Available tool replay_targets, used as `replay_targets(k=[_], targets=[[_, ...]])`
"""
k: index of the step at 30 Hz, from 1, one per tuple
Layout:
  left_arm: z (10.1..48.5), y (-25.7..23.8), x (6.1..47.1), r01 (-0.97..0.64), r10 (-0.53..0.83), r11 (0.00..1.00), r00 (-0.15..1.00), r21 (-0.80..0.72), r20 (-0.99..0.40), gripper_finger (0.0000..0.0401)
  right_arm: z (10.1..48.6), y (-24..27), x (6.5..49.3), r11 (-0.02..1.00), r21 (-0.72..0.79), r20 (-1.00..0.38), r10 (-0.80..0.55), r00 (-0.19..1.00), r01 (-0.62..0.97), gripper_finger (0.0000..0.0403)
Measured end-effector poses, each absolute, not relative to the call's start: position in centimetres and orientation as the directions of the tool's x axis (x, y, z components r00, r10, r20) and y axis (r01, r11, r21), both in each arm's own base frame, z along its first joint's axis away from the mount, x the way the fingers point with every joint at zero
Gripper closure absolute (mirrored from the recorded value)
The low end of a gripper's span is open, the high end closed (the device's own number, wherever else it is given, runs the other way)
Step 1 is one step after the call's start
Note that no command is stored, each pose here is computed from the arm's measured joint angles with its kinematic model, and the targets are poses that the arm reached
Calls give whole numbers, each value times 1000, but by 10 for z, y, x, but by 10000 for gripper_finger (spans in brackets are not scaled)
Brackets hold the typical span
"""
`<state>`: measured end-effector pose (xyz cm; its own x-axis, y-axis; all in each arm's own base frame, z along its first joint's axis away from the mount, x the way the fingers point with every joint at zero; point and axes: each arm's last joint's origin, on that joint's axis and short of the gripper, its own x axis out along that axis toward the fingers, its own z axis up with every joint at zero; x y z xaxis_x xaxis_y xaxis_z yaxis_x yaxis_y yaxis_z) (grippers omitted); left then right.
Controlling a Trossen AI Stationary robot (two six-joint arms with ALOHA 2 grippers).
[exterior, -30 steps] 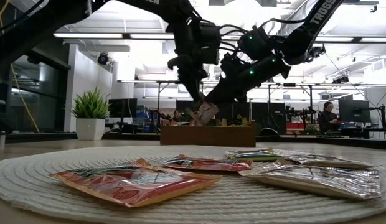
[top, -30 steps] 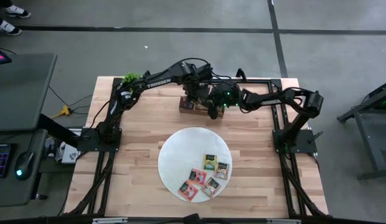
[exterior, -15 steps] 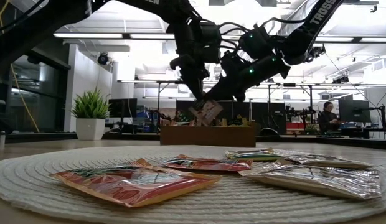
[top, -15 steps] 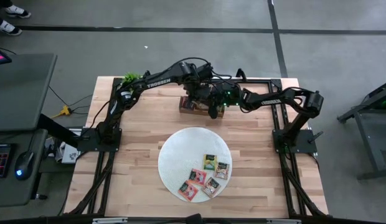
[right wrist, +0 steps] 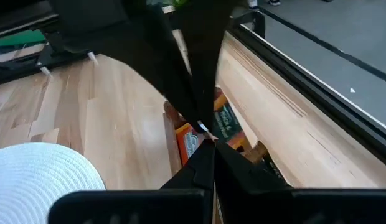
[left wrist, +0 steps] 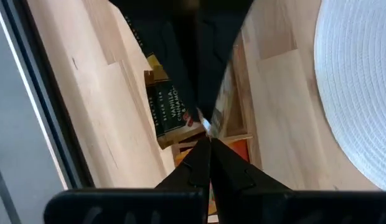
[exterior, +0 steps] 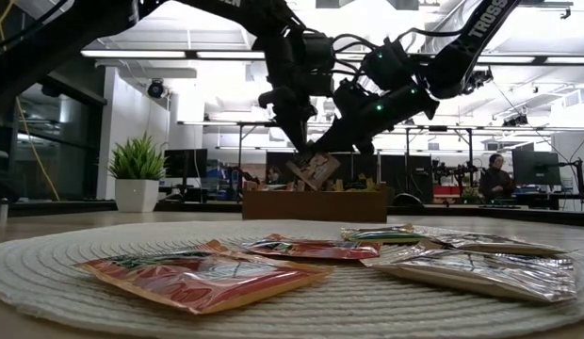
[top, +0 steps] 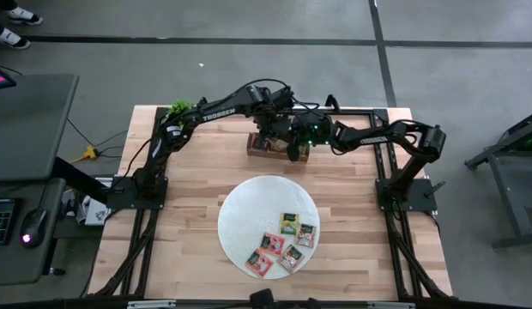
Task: Pick & Place Tea
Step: Put the brown tea bag into the middle section of the wooden organizer
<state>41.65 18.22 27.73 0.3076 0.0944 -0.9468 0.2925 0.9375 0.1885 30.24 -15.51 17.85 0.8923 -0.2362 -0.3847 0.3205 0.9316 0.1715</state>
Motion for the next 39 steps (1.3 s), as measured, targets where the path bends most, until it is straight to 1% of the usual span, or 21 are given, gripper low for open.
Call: replay_targets(k=[3,8,15,19,21,24,26,32,35,39], targets=[[282,190,408,261,94,950,291,174,-952,400,181,-158,302,917,192,-363,-265,893,350,402],[297,205,390,183,112,968,299,172,-948,400,184,-162,301,890,206,-331,-328,885,407,402],[333,215,368,125,103,977,433,173,-896,400,183,-163,304,870,256,-302,-342,890,421,402],[354,216,358,101,112,976,519,191,-847,400,171,-156,291,839,331,-218,-378,900,433,403],[361,215,355,90,118,976,537,196,-835,400,162,-151,281,814,377,-179,-404,897,442,403],[373,211,352,95,111,974,592,206,-798,400,155,-145,269,792,423,-131,-427,895,440,403],[377,209,354,119,75,974,638,194,-767,400,154,-140,268,791,433,-109,-430,896,432,403],[383,201,367,187,-30,969,740,162,-672,400,154,-135,274,782,446,-107,-436,894,435,403],[380,194,374,217,-71,965,756,148,-651,400,152,-136,277,767,452,-115,-457,882,456,403],[373,184,380,246,-100,960,747,133,-658,400,147,-138,281,754,471,-129,-455,881,458,403]])
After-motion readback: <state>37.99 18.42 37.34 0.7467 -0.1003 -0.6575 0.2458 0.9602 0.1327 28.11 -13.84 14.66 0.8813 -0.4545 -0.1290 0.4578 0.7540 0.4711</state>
